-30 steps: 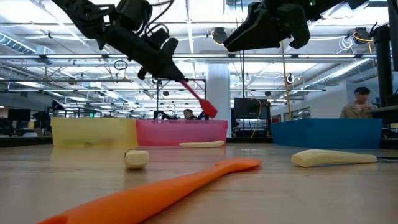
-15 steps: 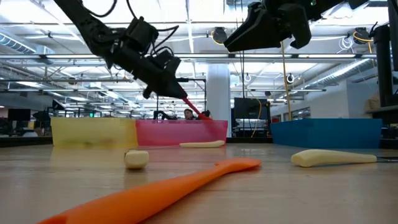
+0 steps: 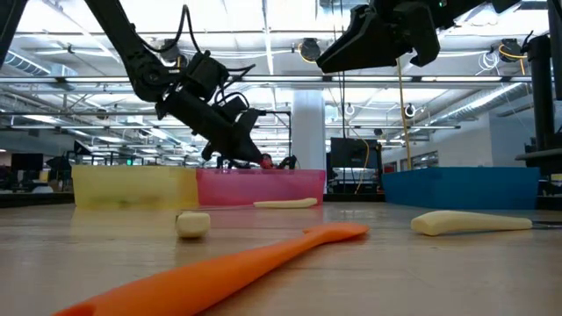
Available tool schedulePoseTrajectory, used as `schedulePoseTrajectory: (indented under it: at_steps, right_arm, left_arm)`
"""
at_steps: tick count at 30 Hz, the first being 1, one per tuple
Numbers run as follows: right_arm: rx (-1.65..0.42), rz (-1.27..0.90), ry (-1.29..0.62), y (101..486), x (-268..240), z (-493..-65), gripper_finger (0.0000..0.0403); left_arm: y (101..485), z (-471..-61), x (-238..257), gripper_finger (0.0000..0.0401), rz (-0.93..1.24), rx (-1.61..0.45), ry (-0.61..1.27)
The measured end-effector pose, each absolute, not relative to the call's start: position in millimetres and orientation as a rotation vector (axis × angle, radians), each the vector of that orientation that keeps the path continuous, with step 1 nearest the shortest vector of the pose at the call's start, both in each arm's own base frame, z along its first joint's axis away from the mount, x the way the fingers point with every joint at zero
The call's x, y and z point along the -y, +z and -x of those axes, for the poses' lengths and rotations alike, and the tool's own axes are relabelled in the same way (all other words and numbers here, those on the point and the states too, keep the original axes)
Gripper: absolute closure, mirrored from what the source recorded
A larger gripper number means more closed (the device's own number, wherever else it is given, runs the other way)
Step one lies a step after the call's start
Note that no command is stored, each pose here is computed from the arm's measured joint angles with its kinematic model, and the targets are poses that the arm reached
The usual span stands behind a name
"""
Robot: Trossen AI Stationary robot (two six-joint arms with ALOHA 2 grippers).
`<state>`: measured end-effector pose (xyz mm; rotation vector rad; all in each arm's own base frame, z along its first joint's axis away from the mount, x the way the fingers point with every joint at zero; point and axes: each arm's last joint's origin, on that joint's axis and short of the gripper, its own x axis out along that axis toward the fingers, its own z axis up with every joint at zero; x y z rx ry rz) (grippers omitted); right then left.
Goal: Pick & Place Kitchen Items
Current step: Put the red spatula into the red bin
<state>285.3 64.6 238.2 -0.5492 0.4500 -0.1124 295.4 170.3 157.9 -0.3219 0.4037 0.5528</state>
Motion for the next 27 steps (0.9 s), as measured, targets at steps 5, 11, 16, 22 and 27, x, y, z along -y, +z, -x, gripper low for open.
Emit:
schedulePoseTrajectory:
  at_steps: [5, 11, 16, 22, 27]
  right_arm:
    - [-0.453, 0.517, -0.119, 238, -65, -285, 0.0259]
    - [-0.454, 0.508, -0.121, 237, -65, -285, 0.0258]
    - [-0.454, 0.508, -0.121, 237, -65, -285, 0.0259]
    - [-0.454, 0.508, -0.121, 237, -65, -285, 0.0261]
    - [-0.453, 0.508, -0.121, 237, -65, -285, 0.0259]
  left_arm:
    - [157, -289, -181, 0.0320, 0.316, -0.410, 0.599]
    - [155, -281, -191, 0.0288, 0.290, -0.431, 0.698]
    - [154, -276, -197, 0.0263, 0.262, -0.459, 0.737]
    - [154, -271, -203, 0.0238, 0.250, -0.465, 0.761]
    - [152, -266, -208, 0.0213, 0.215, -0.495, 0.767]
